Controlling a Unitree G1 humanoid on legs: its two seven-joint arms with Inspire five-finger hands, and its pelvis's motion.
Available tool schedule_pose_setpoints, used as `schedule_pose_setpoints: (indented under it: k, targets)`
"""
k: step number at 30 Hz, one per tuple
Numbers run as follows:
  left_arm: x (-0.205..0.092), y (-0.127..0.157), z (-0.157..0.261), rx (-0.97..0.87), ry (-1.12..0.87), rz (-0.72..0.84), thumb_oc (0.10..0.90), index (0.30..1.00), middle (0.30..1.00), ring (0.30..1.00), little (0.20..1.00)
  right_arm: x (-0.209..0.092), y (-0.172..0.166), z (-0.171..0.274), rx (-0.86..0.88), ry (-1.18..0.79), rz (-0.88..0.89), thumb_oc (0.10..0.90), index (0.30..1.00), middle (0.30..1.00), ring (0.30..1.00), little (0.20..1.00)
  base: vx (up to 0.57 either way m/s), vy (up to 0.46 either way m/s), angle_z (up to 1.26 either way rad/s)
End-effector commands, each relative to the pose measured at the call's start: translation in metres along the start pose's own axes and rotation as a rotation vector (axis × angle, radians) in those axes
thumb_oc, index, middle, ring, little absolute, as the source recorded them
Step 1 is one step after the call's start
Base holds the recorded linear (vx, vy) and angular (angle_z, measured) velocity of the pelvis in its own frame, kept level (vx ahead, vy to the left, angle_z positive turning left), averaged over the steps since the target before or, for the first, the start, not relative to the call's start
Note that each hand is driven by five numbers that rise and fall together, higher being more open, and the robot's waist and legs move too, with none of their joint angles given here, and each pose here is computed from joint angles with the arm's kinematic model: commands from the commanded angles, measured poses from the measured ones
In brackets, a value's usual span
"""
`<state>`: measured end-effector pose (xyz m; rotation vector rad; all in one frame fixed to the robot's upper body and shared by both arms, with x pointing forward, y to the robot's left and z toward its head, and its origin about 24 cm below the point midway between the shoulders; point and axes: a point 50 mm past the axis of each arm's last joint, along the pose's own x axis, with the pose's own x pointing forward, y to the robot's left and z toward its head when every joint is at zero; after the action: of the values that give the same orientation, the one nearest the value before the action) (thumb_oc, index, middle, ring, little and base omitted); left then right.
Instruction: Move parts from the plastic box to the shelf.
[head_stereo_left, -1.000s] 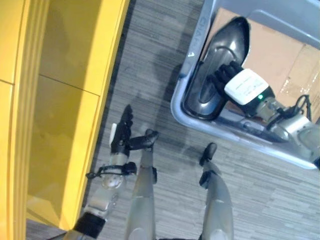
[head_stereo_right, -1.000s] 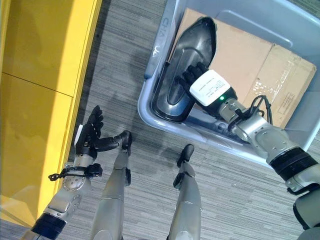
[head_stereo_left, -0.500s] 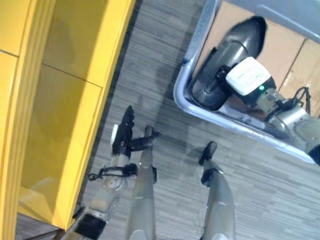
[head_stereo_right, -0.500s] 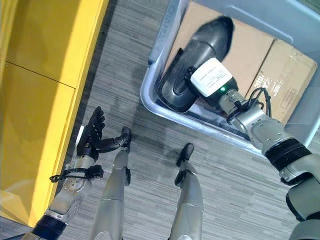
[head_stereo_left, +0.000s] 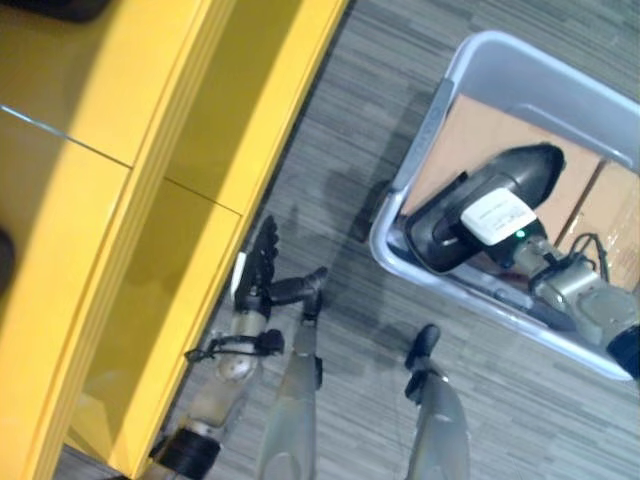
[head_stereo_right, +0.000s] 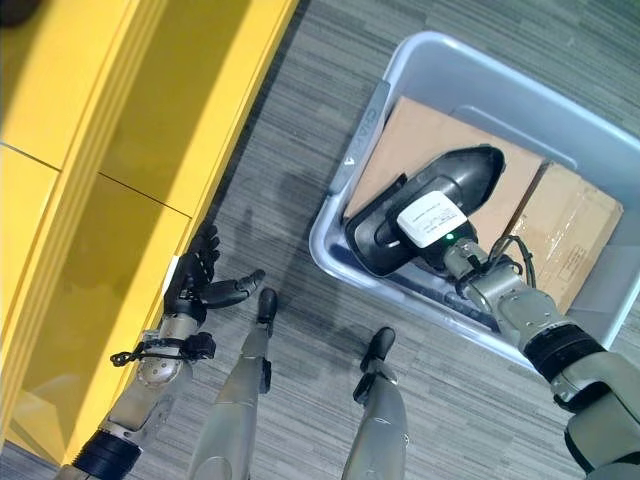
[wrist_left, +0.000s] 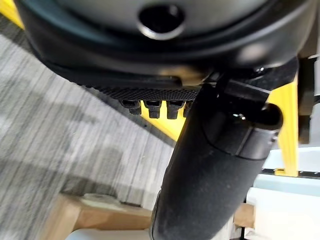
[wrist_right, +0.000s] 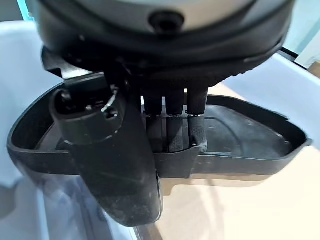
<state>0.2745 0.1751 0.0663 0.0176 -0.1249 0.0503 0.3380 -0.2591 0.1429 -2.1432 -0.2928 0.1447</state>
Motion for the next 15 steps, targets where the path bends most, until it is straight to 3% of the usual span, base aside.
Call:
schedule_pose_setpoints:
  k: [1,15]
  targets:
    - [0.007,0.001,0.037,-0.013,-0.19,-0.011,0.9,1.0,1.0,1.0,1.0,-0.001,-0.049,-0.046,-0.037,0.142,-0.201,0.4,0.3,0.3,0.3,0.3,0.0,0.01,0.04]
    - [-0.004,0.019,0.022,0.048,-0.122,-0.003,0.9,1.0,1.0,1.0,1.0,-0.042,-0.038,-0.059,0.001,0.235,-0.234,0.4,0.3,0.3,0.3,0.3,0.04,0.002,-0.05]
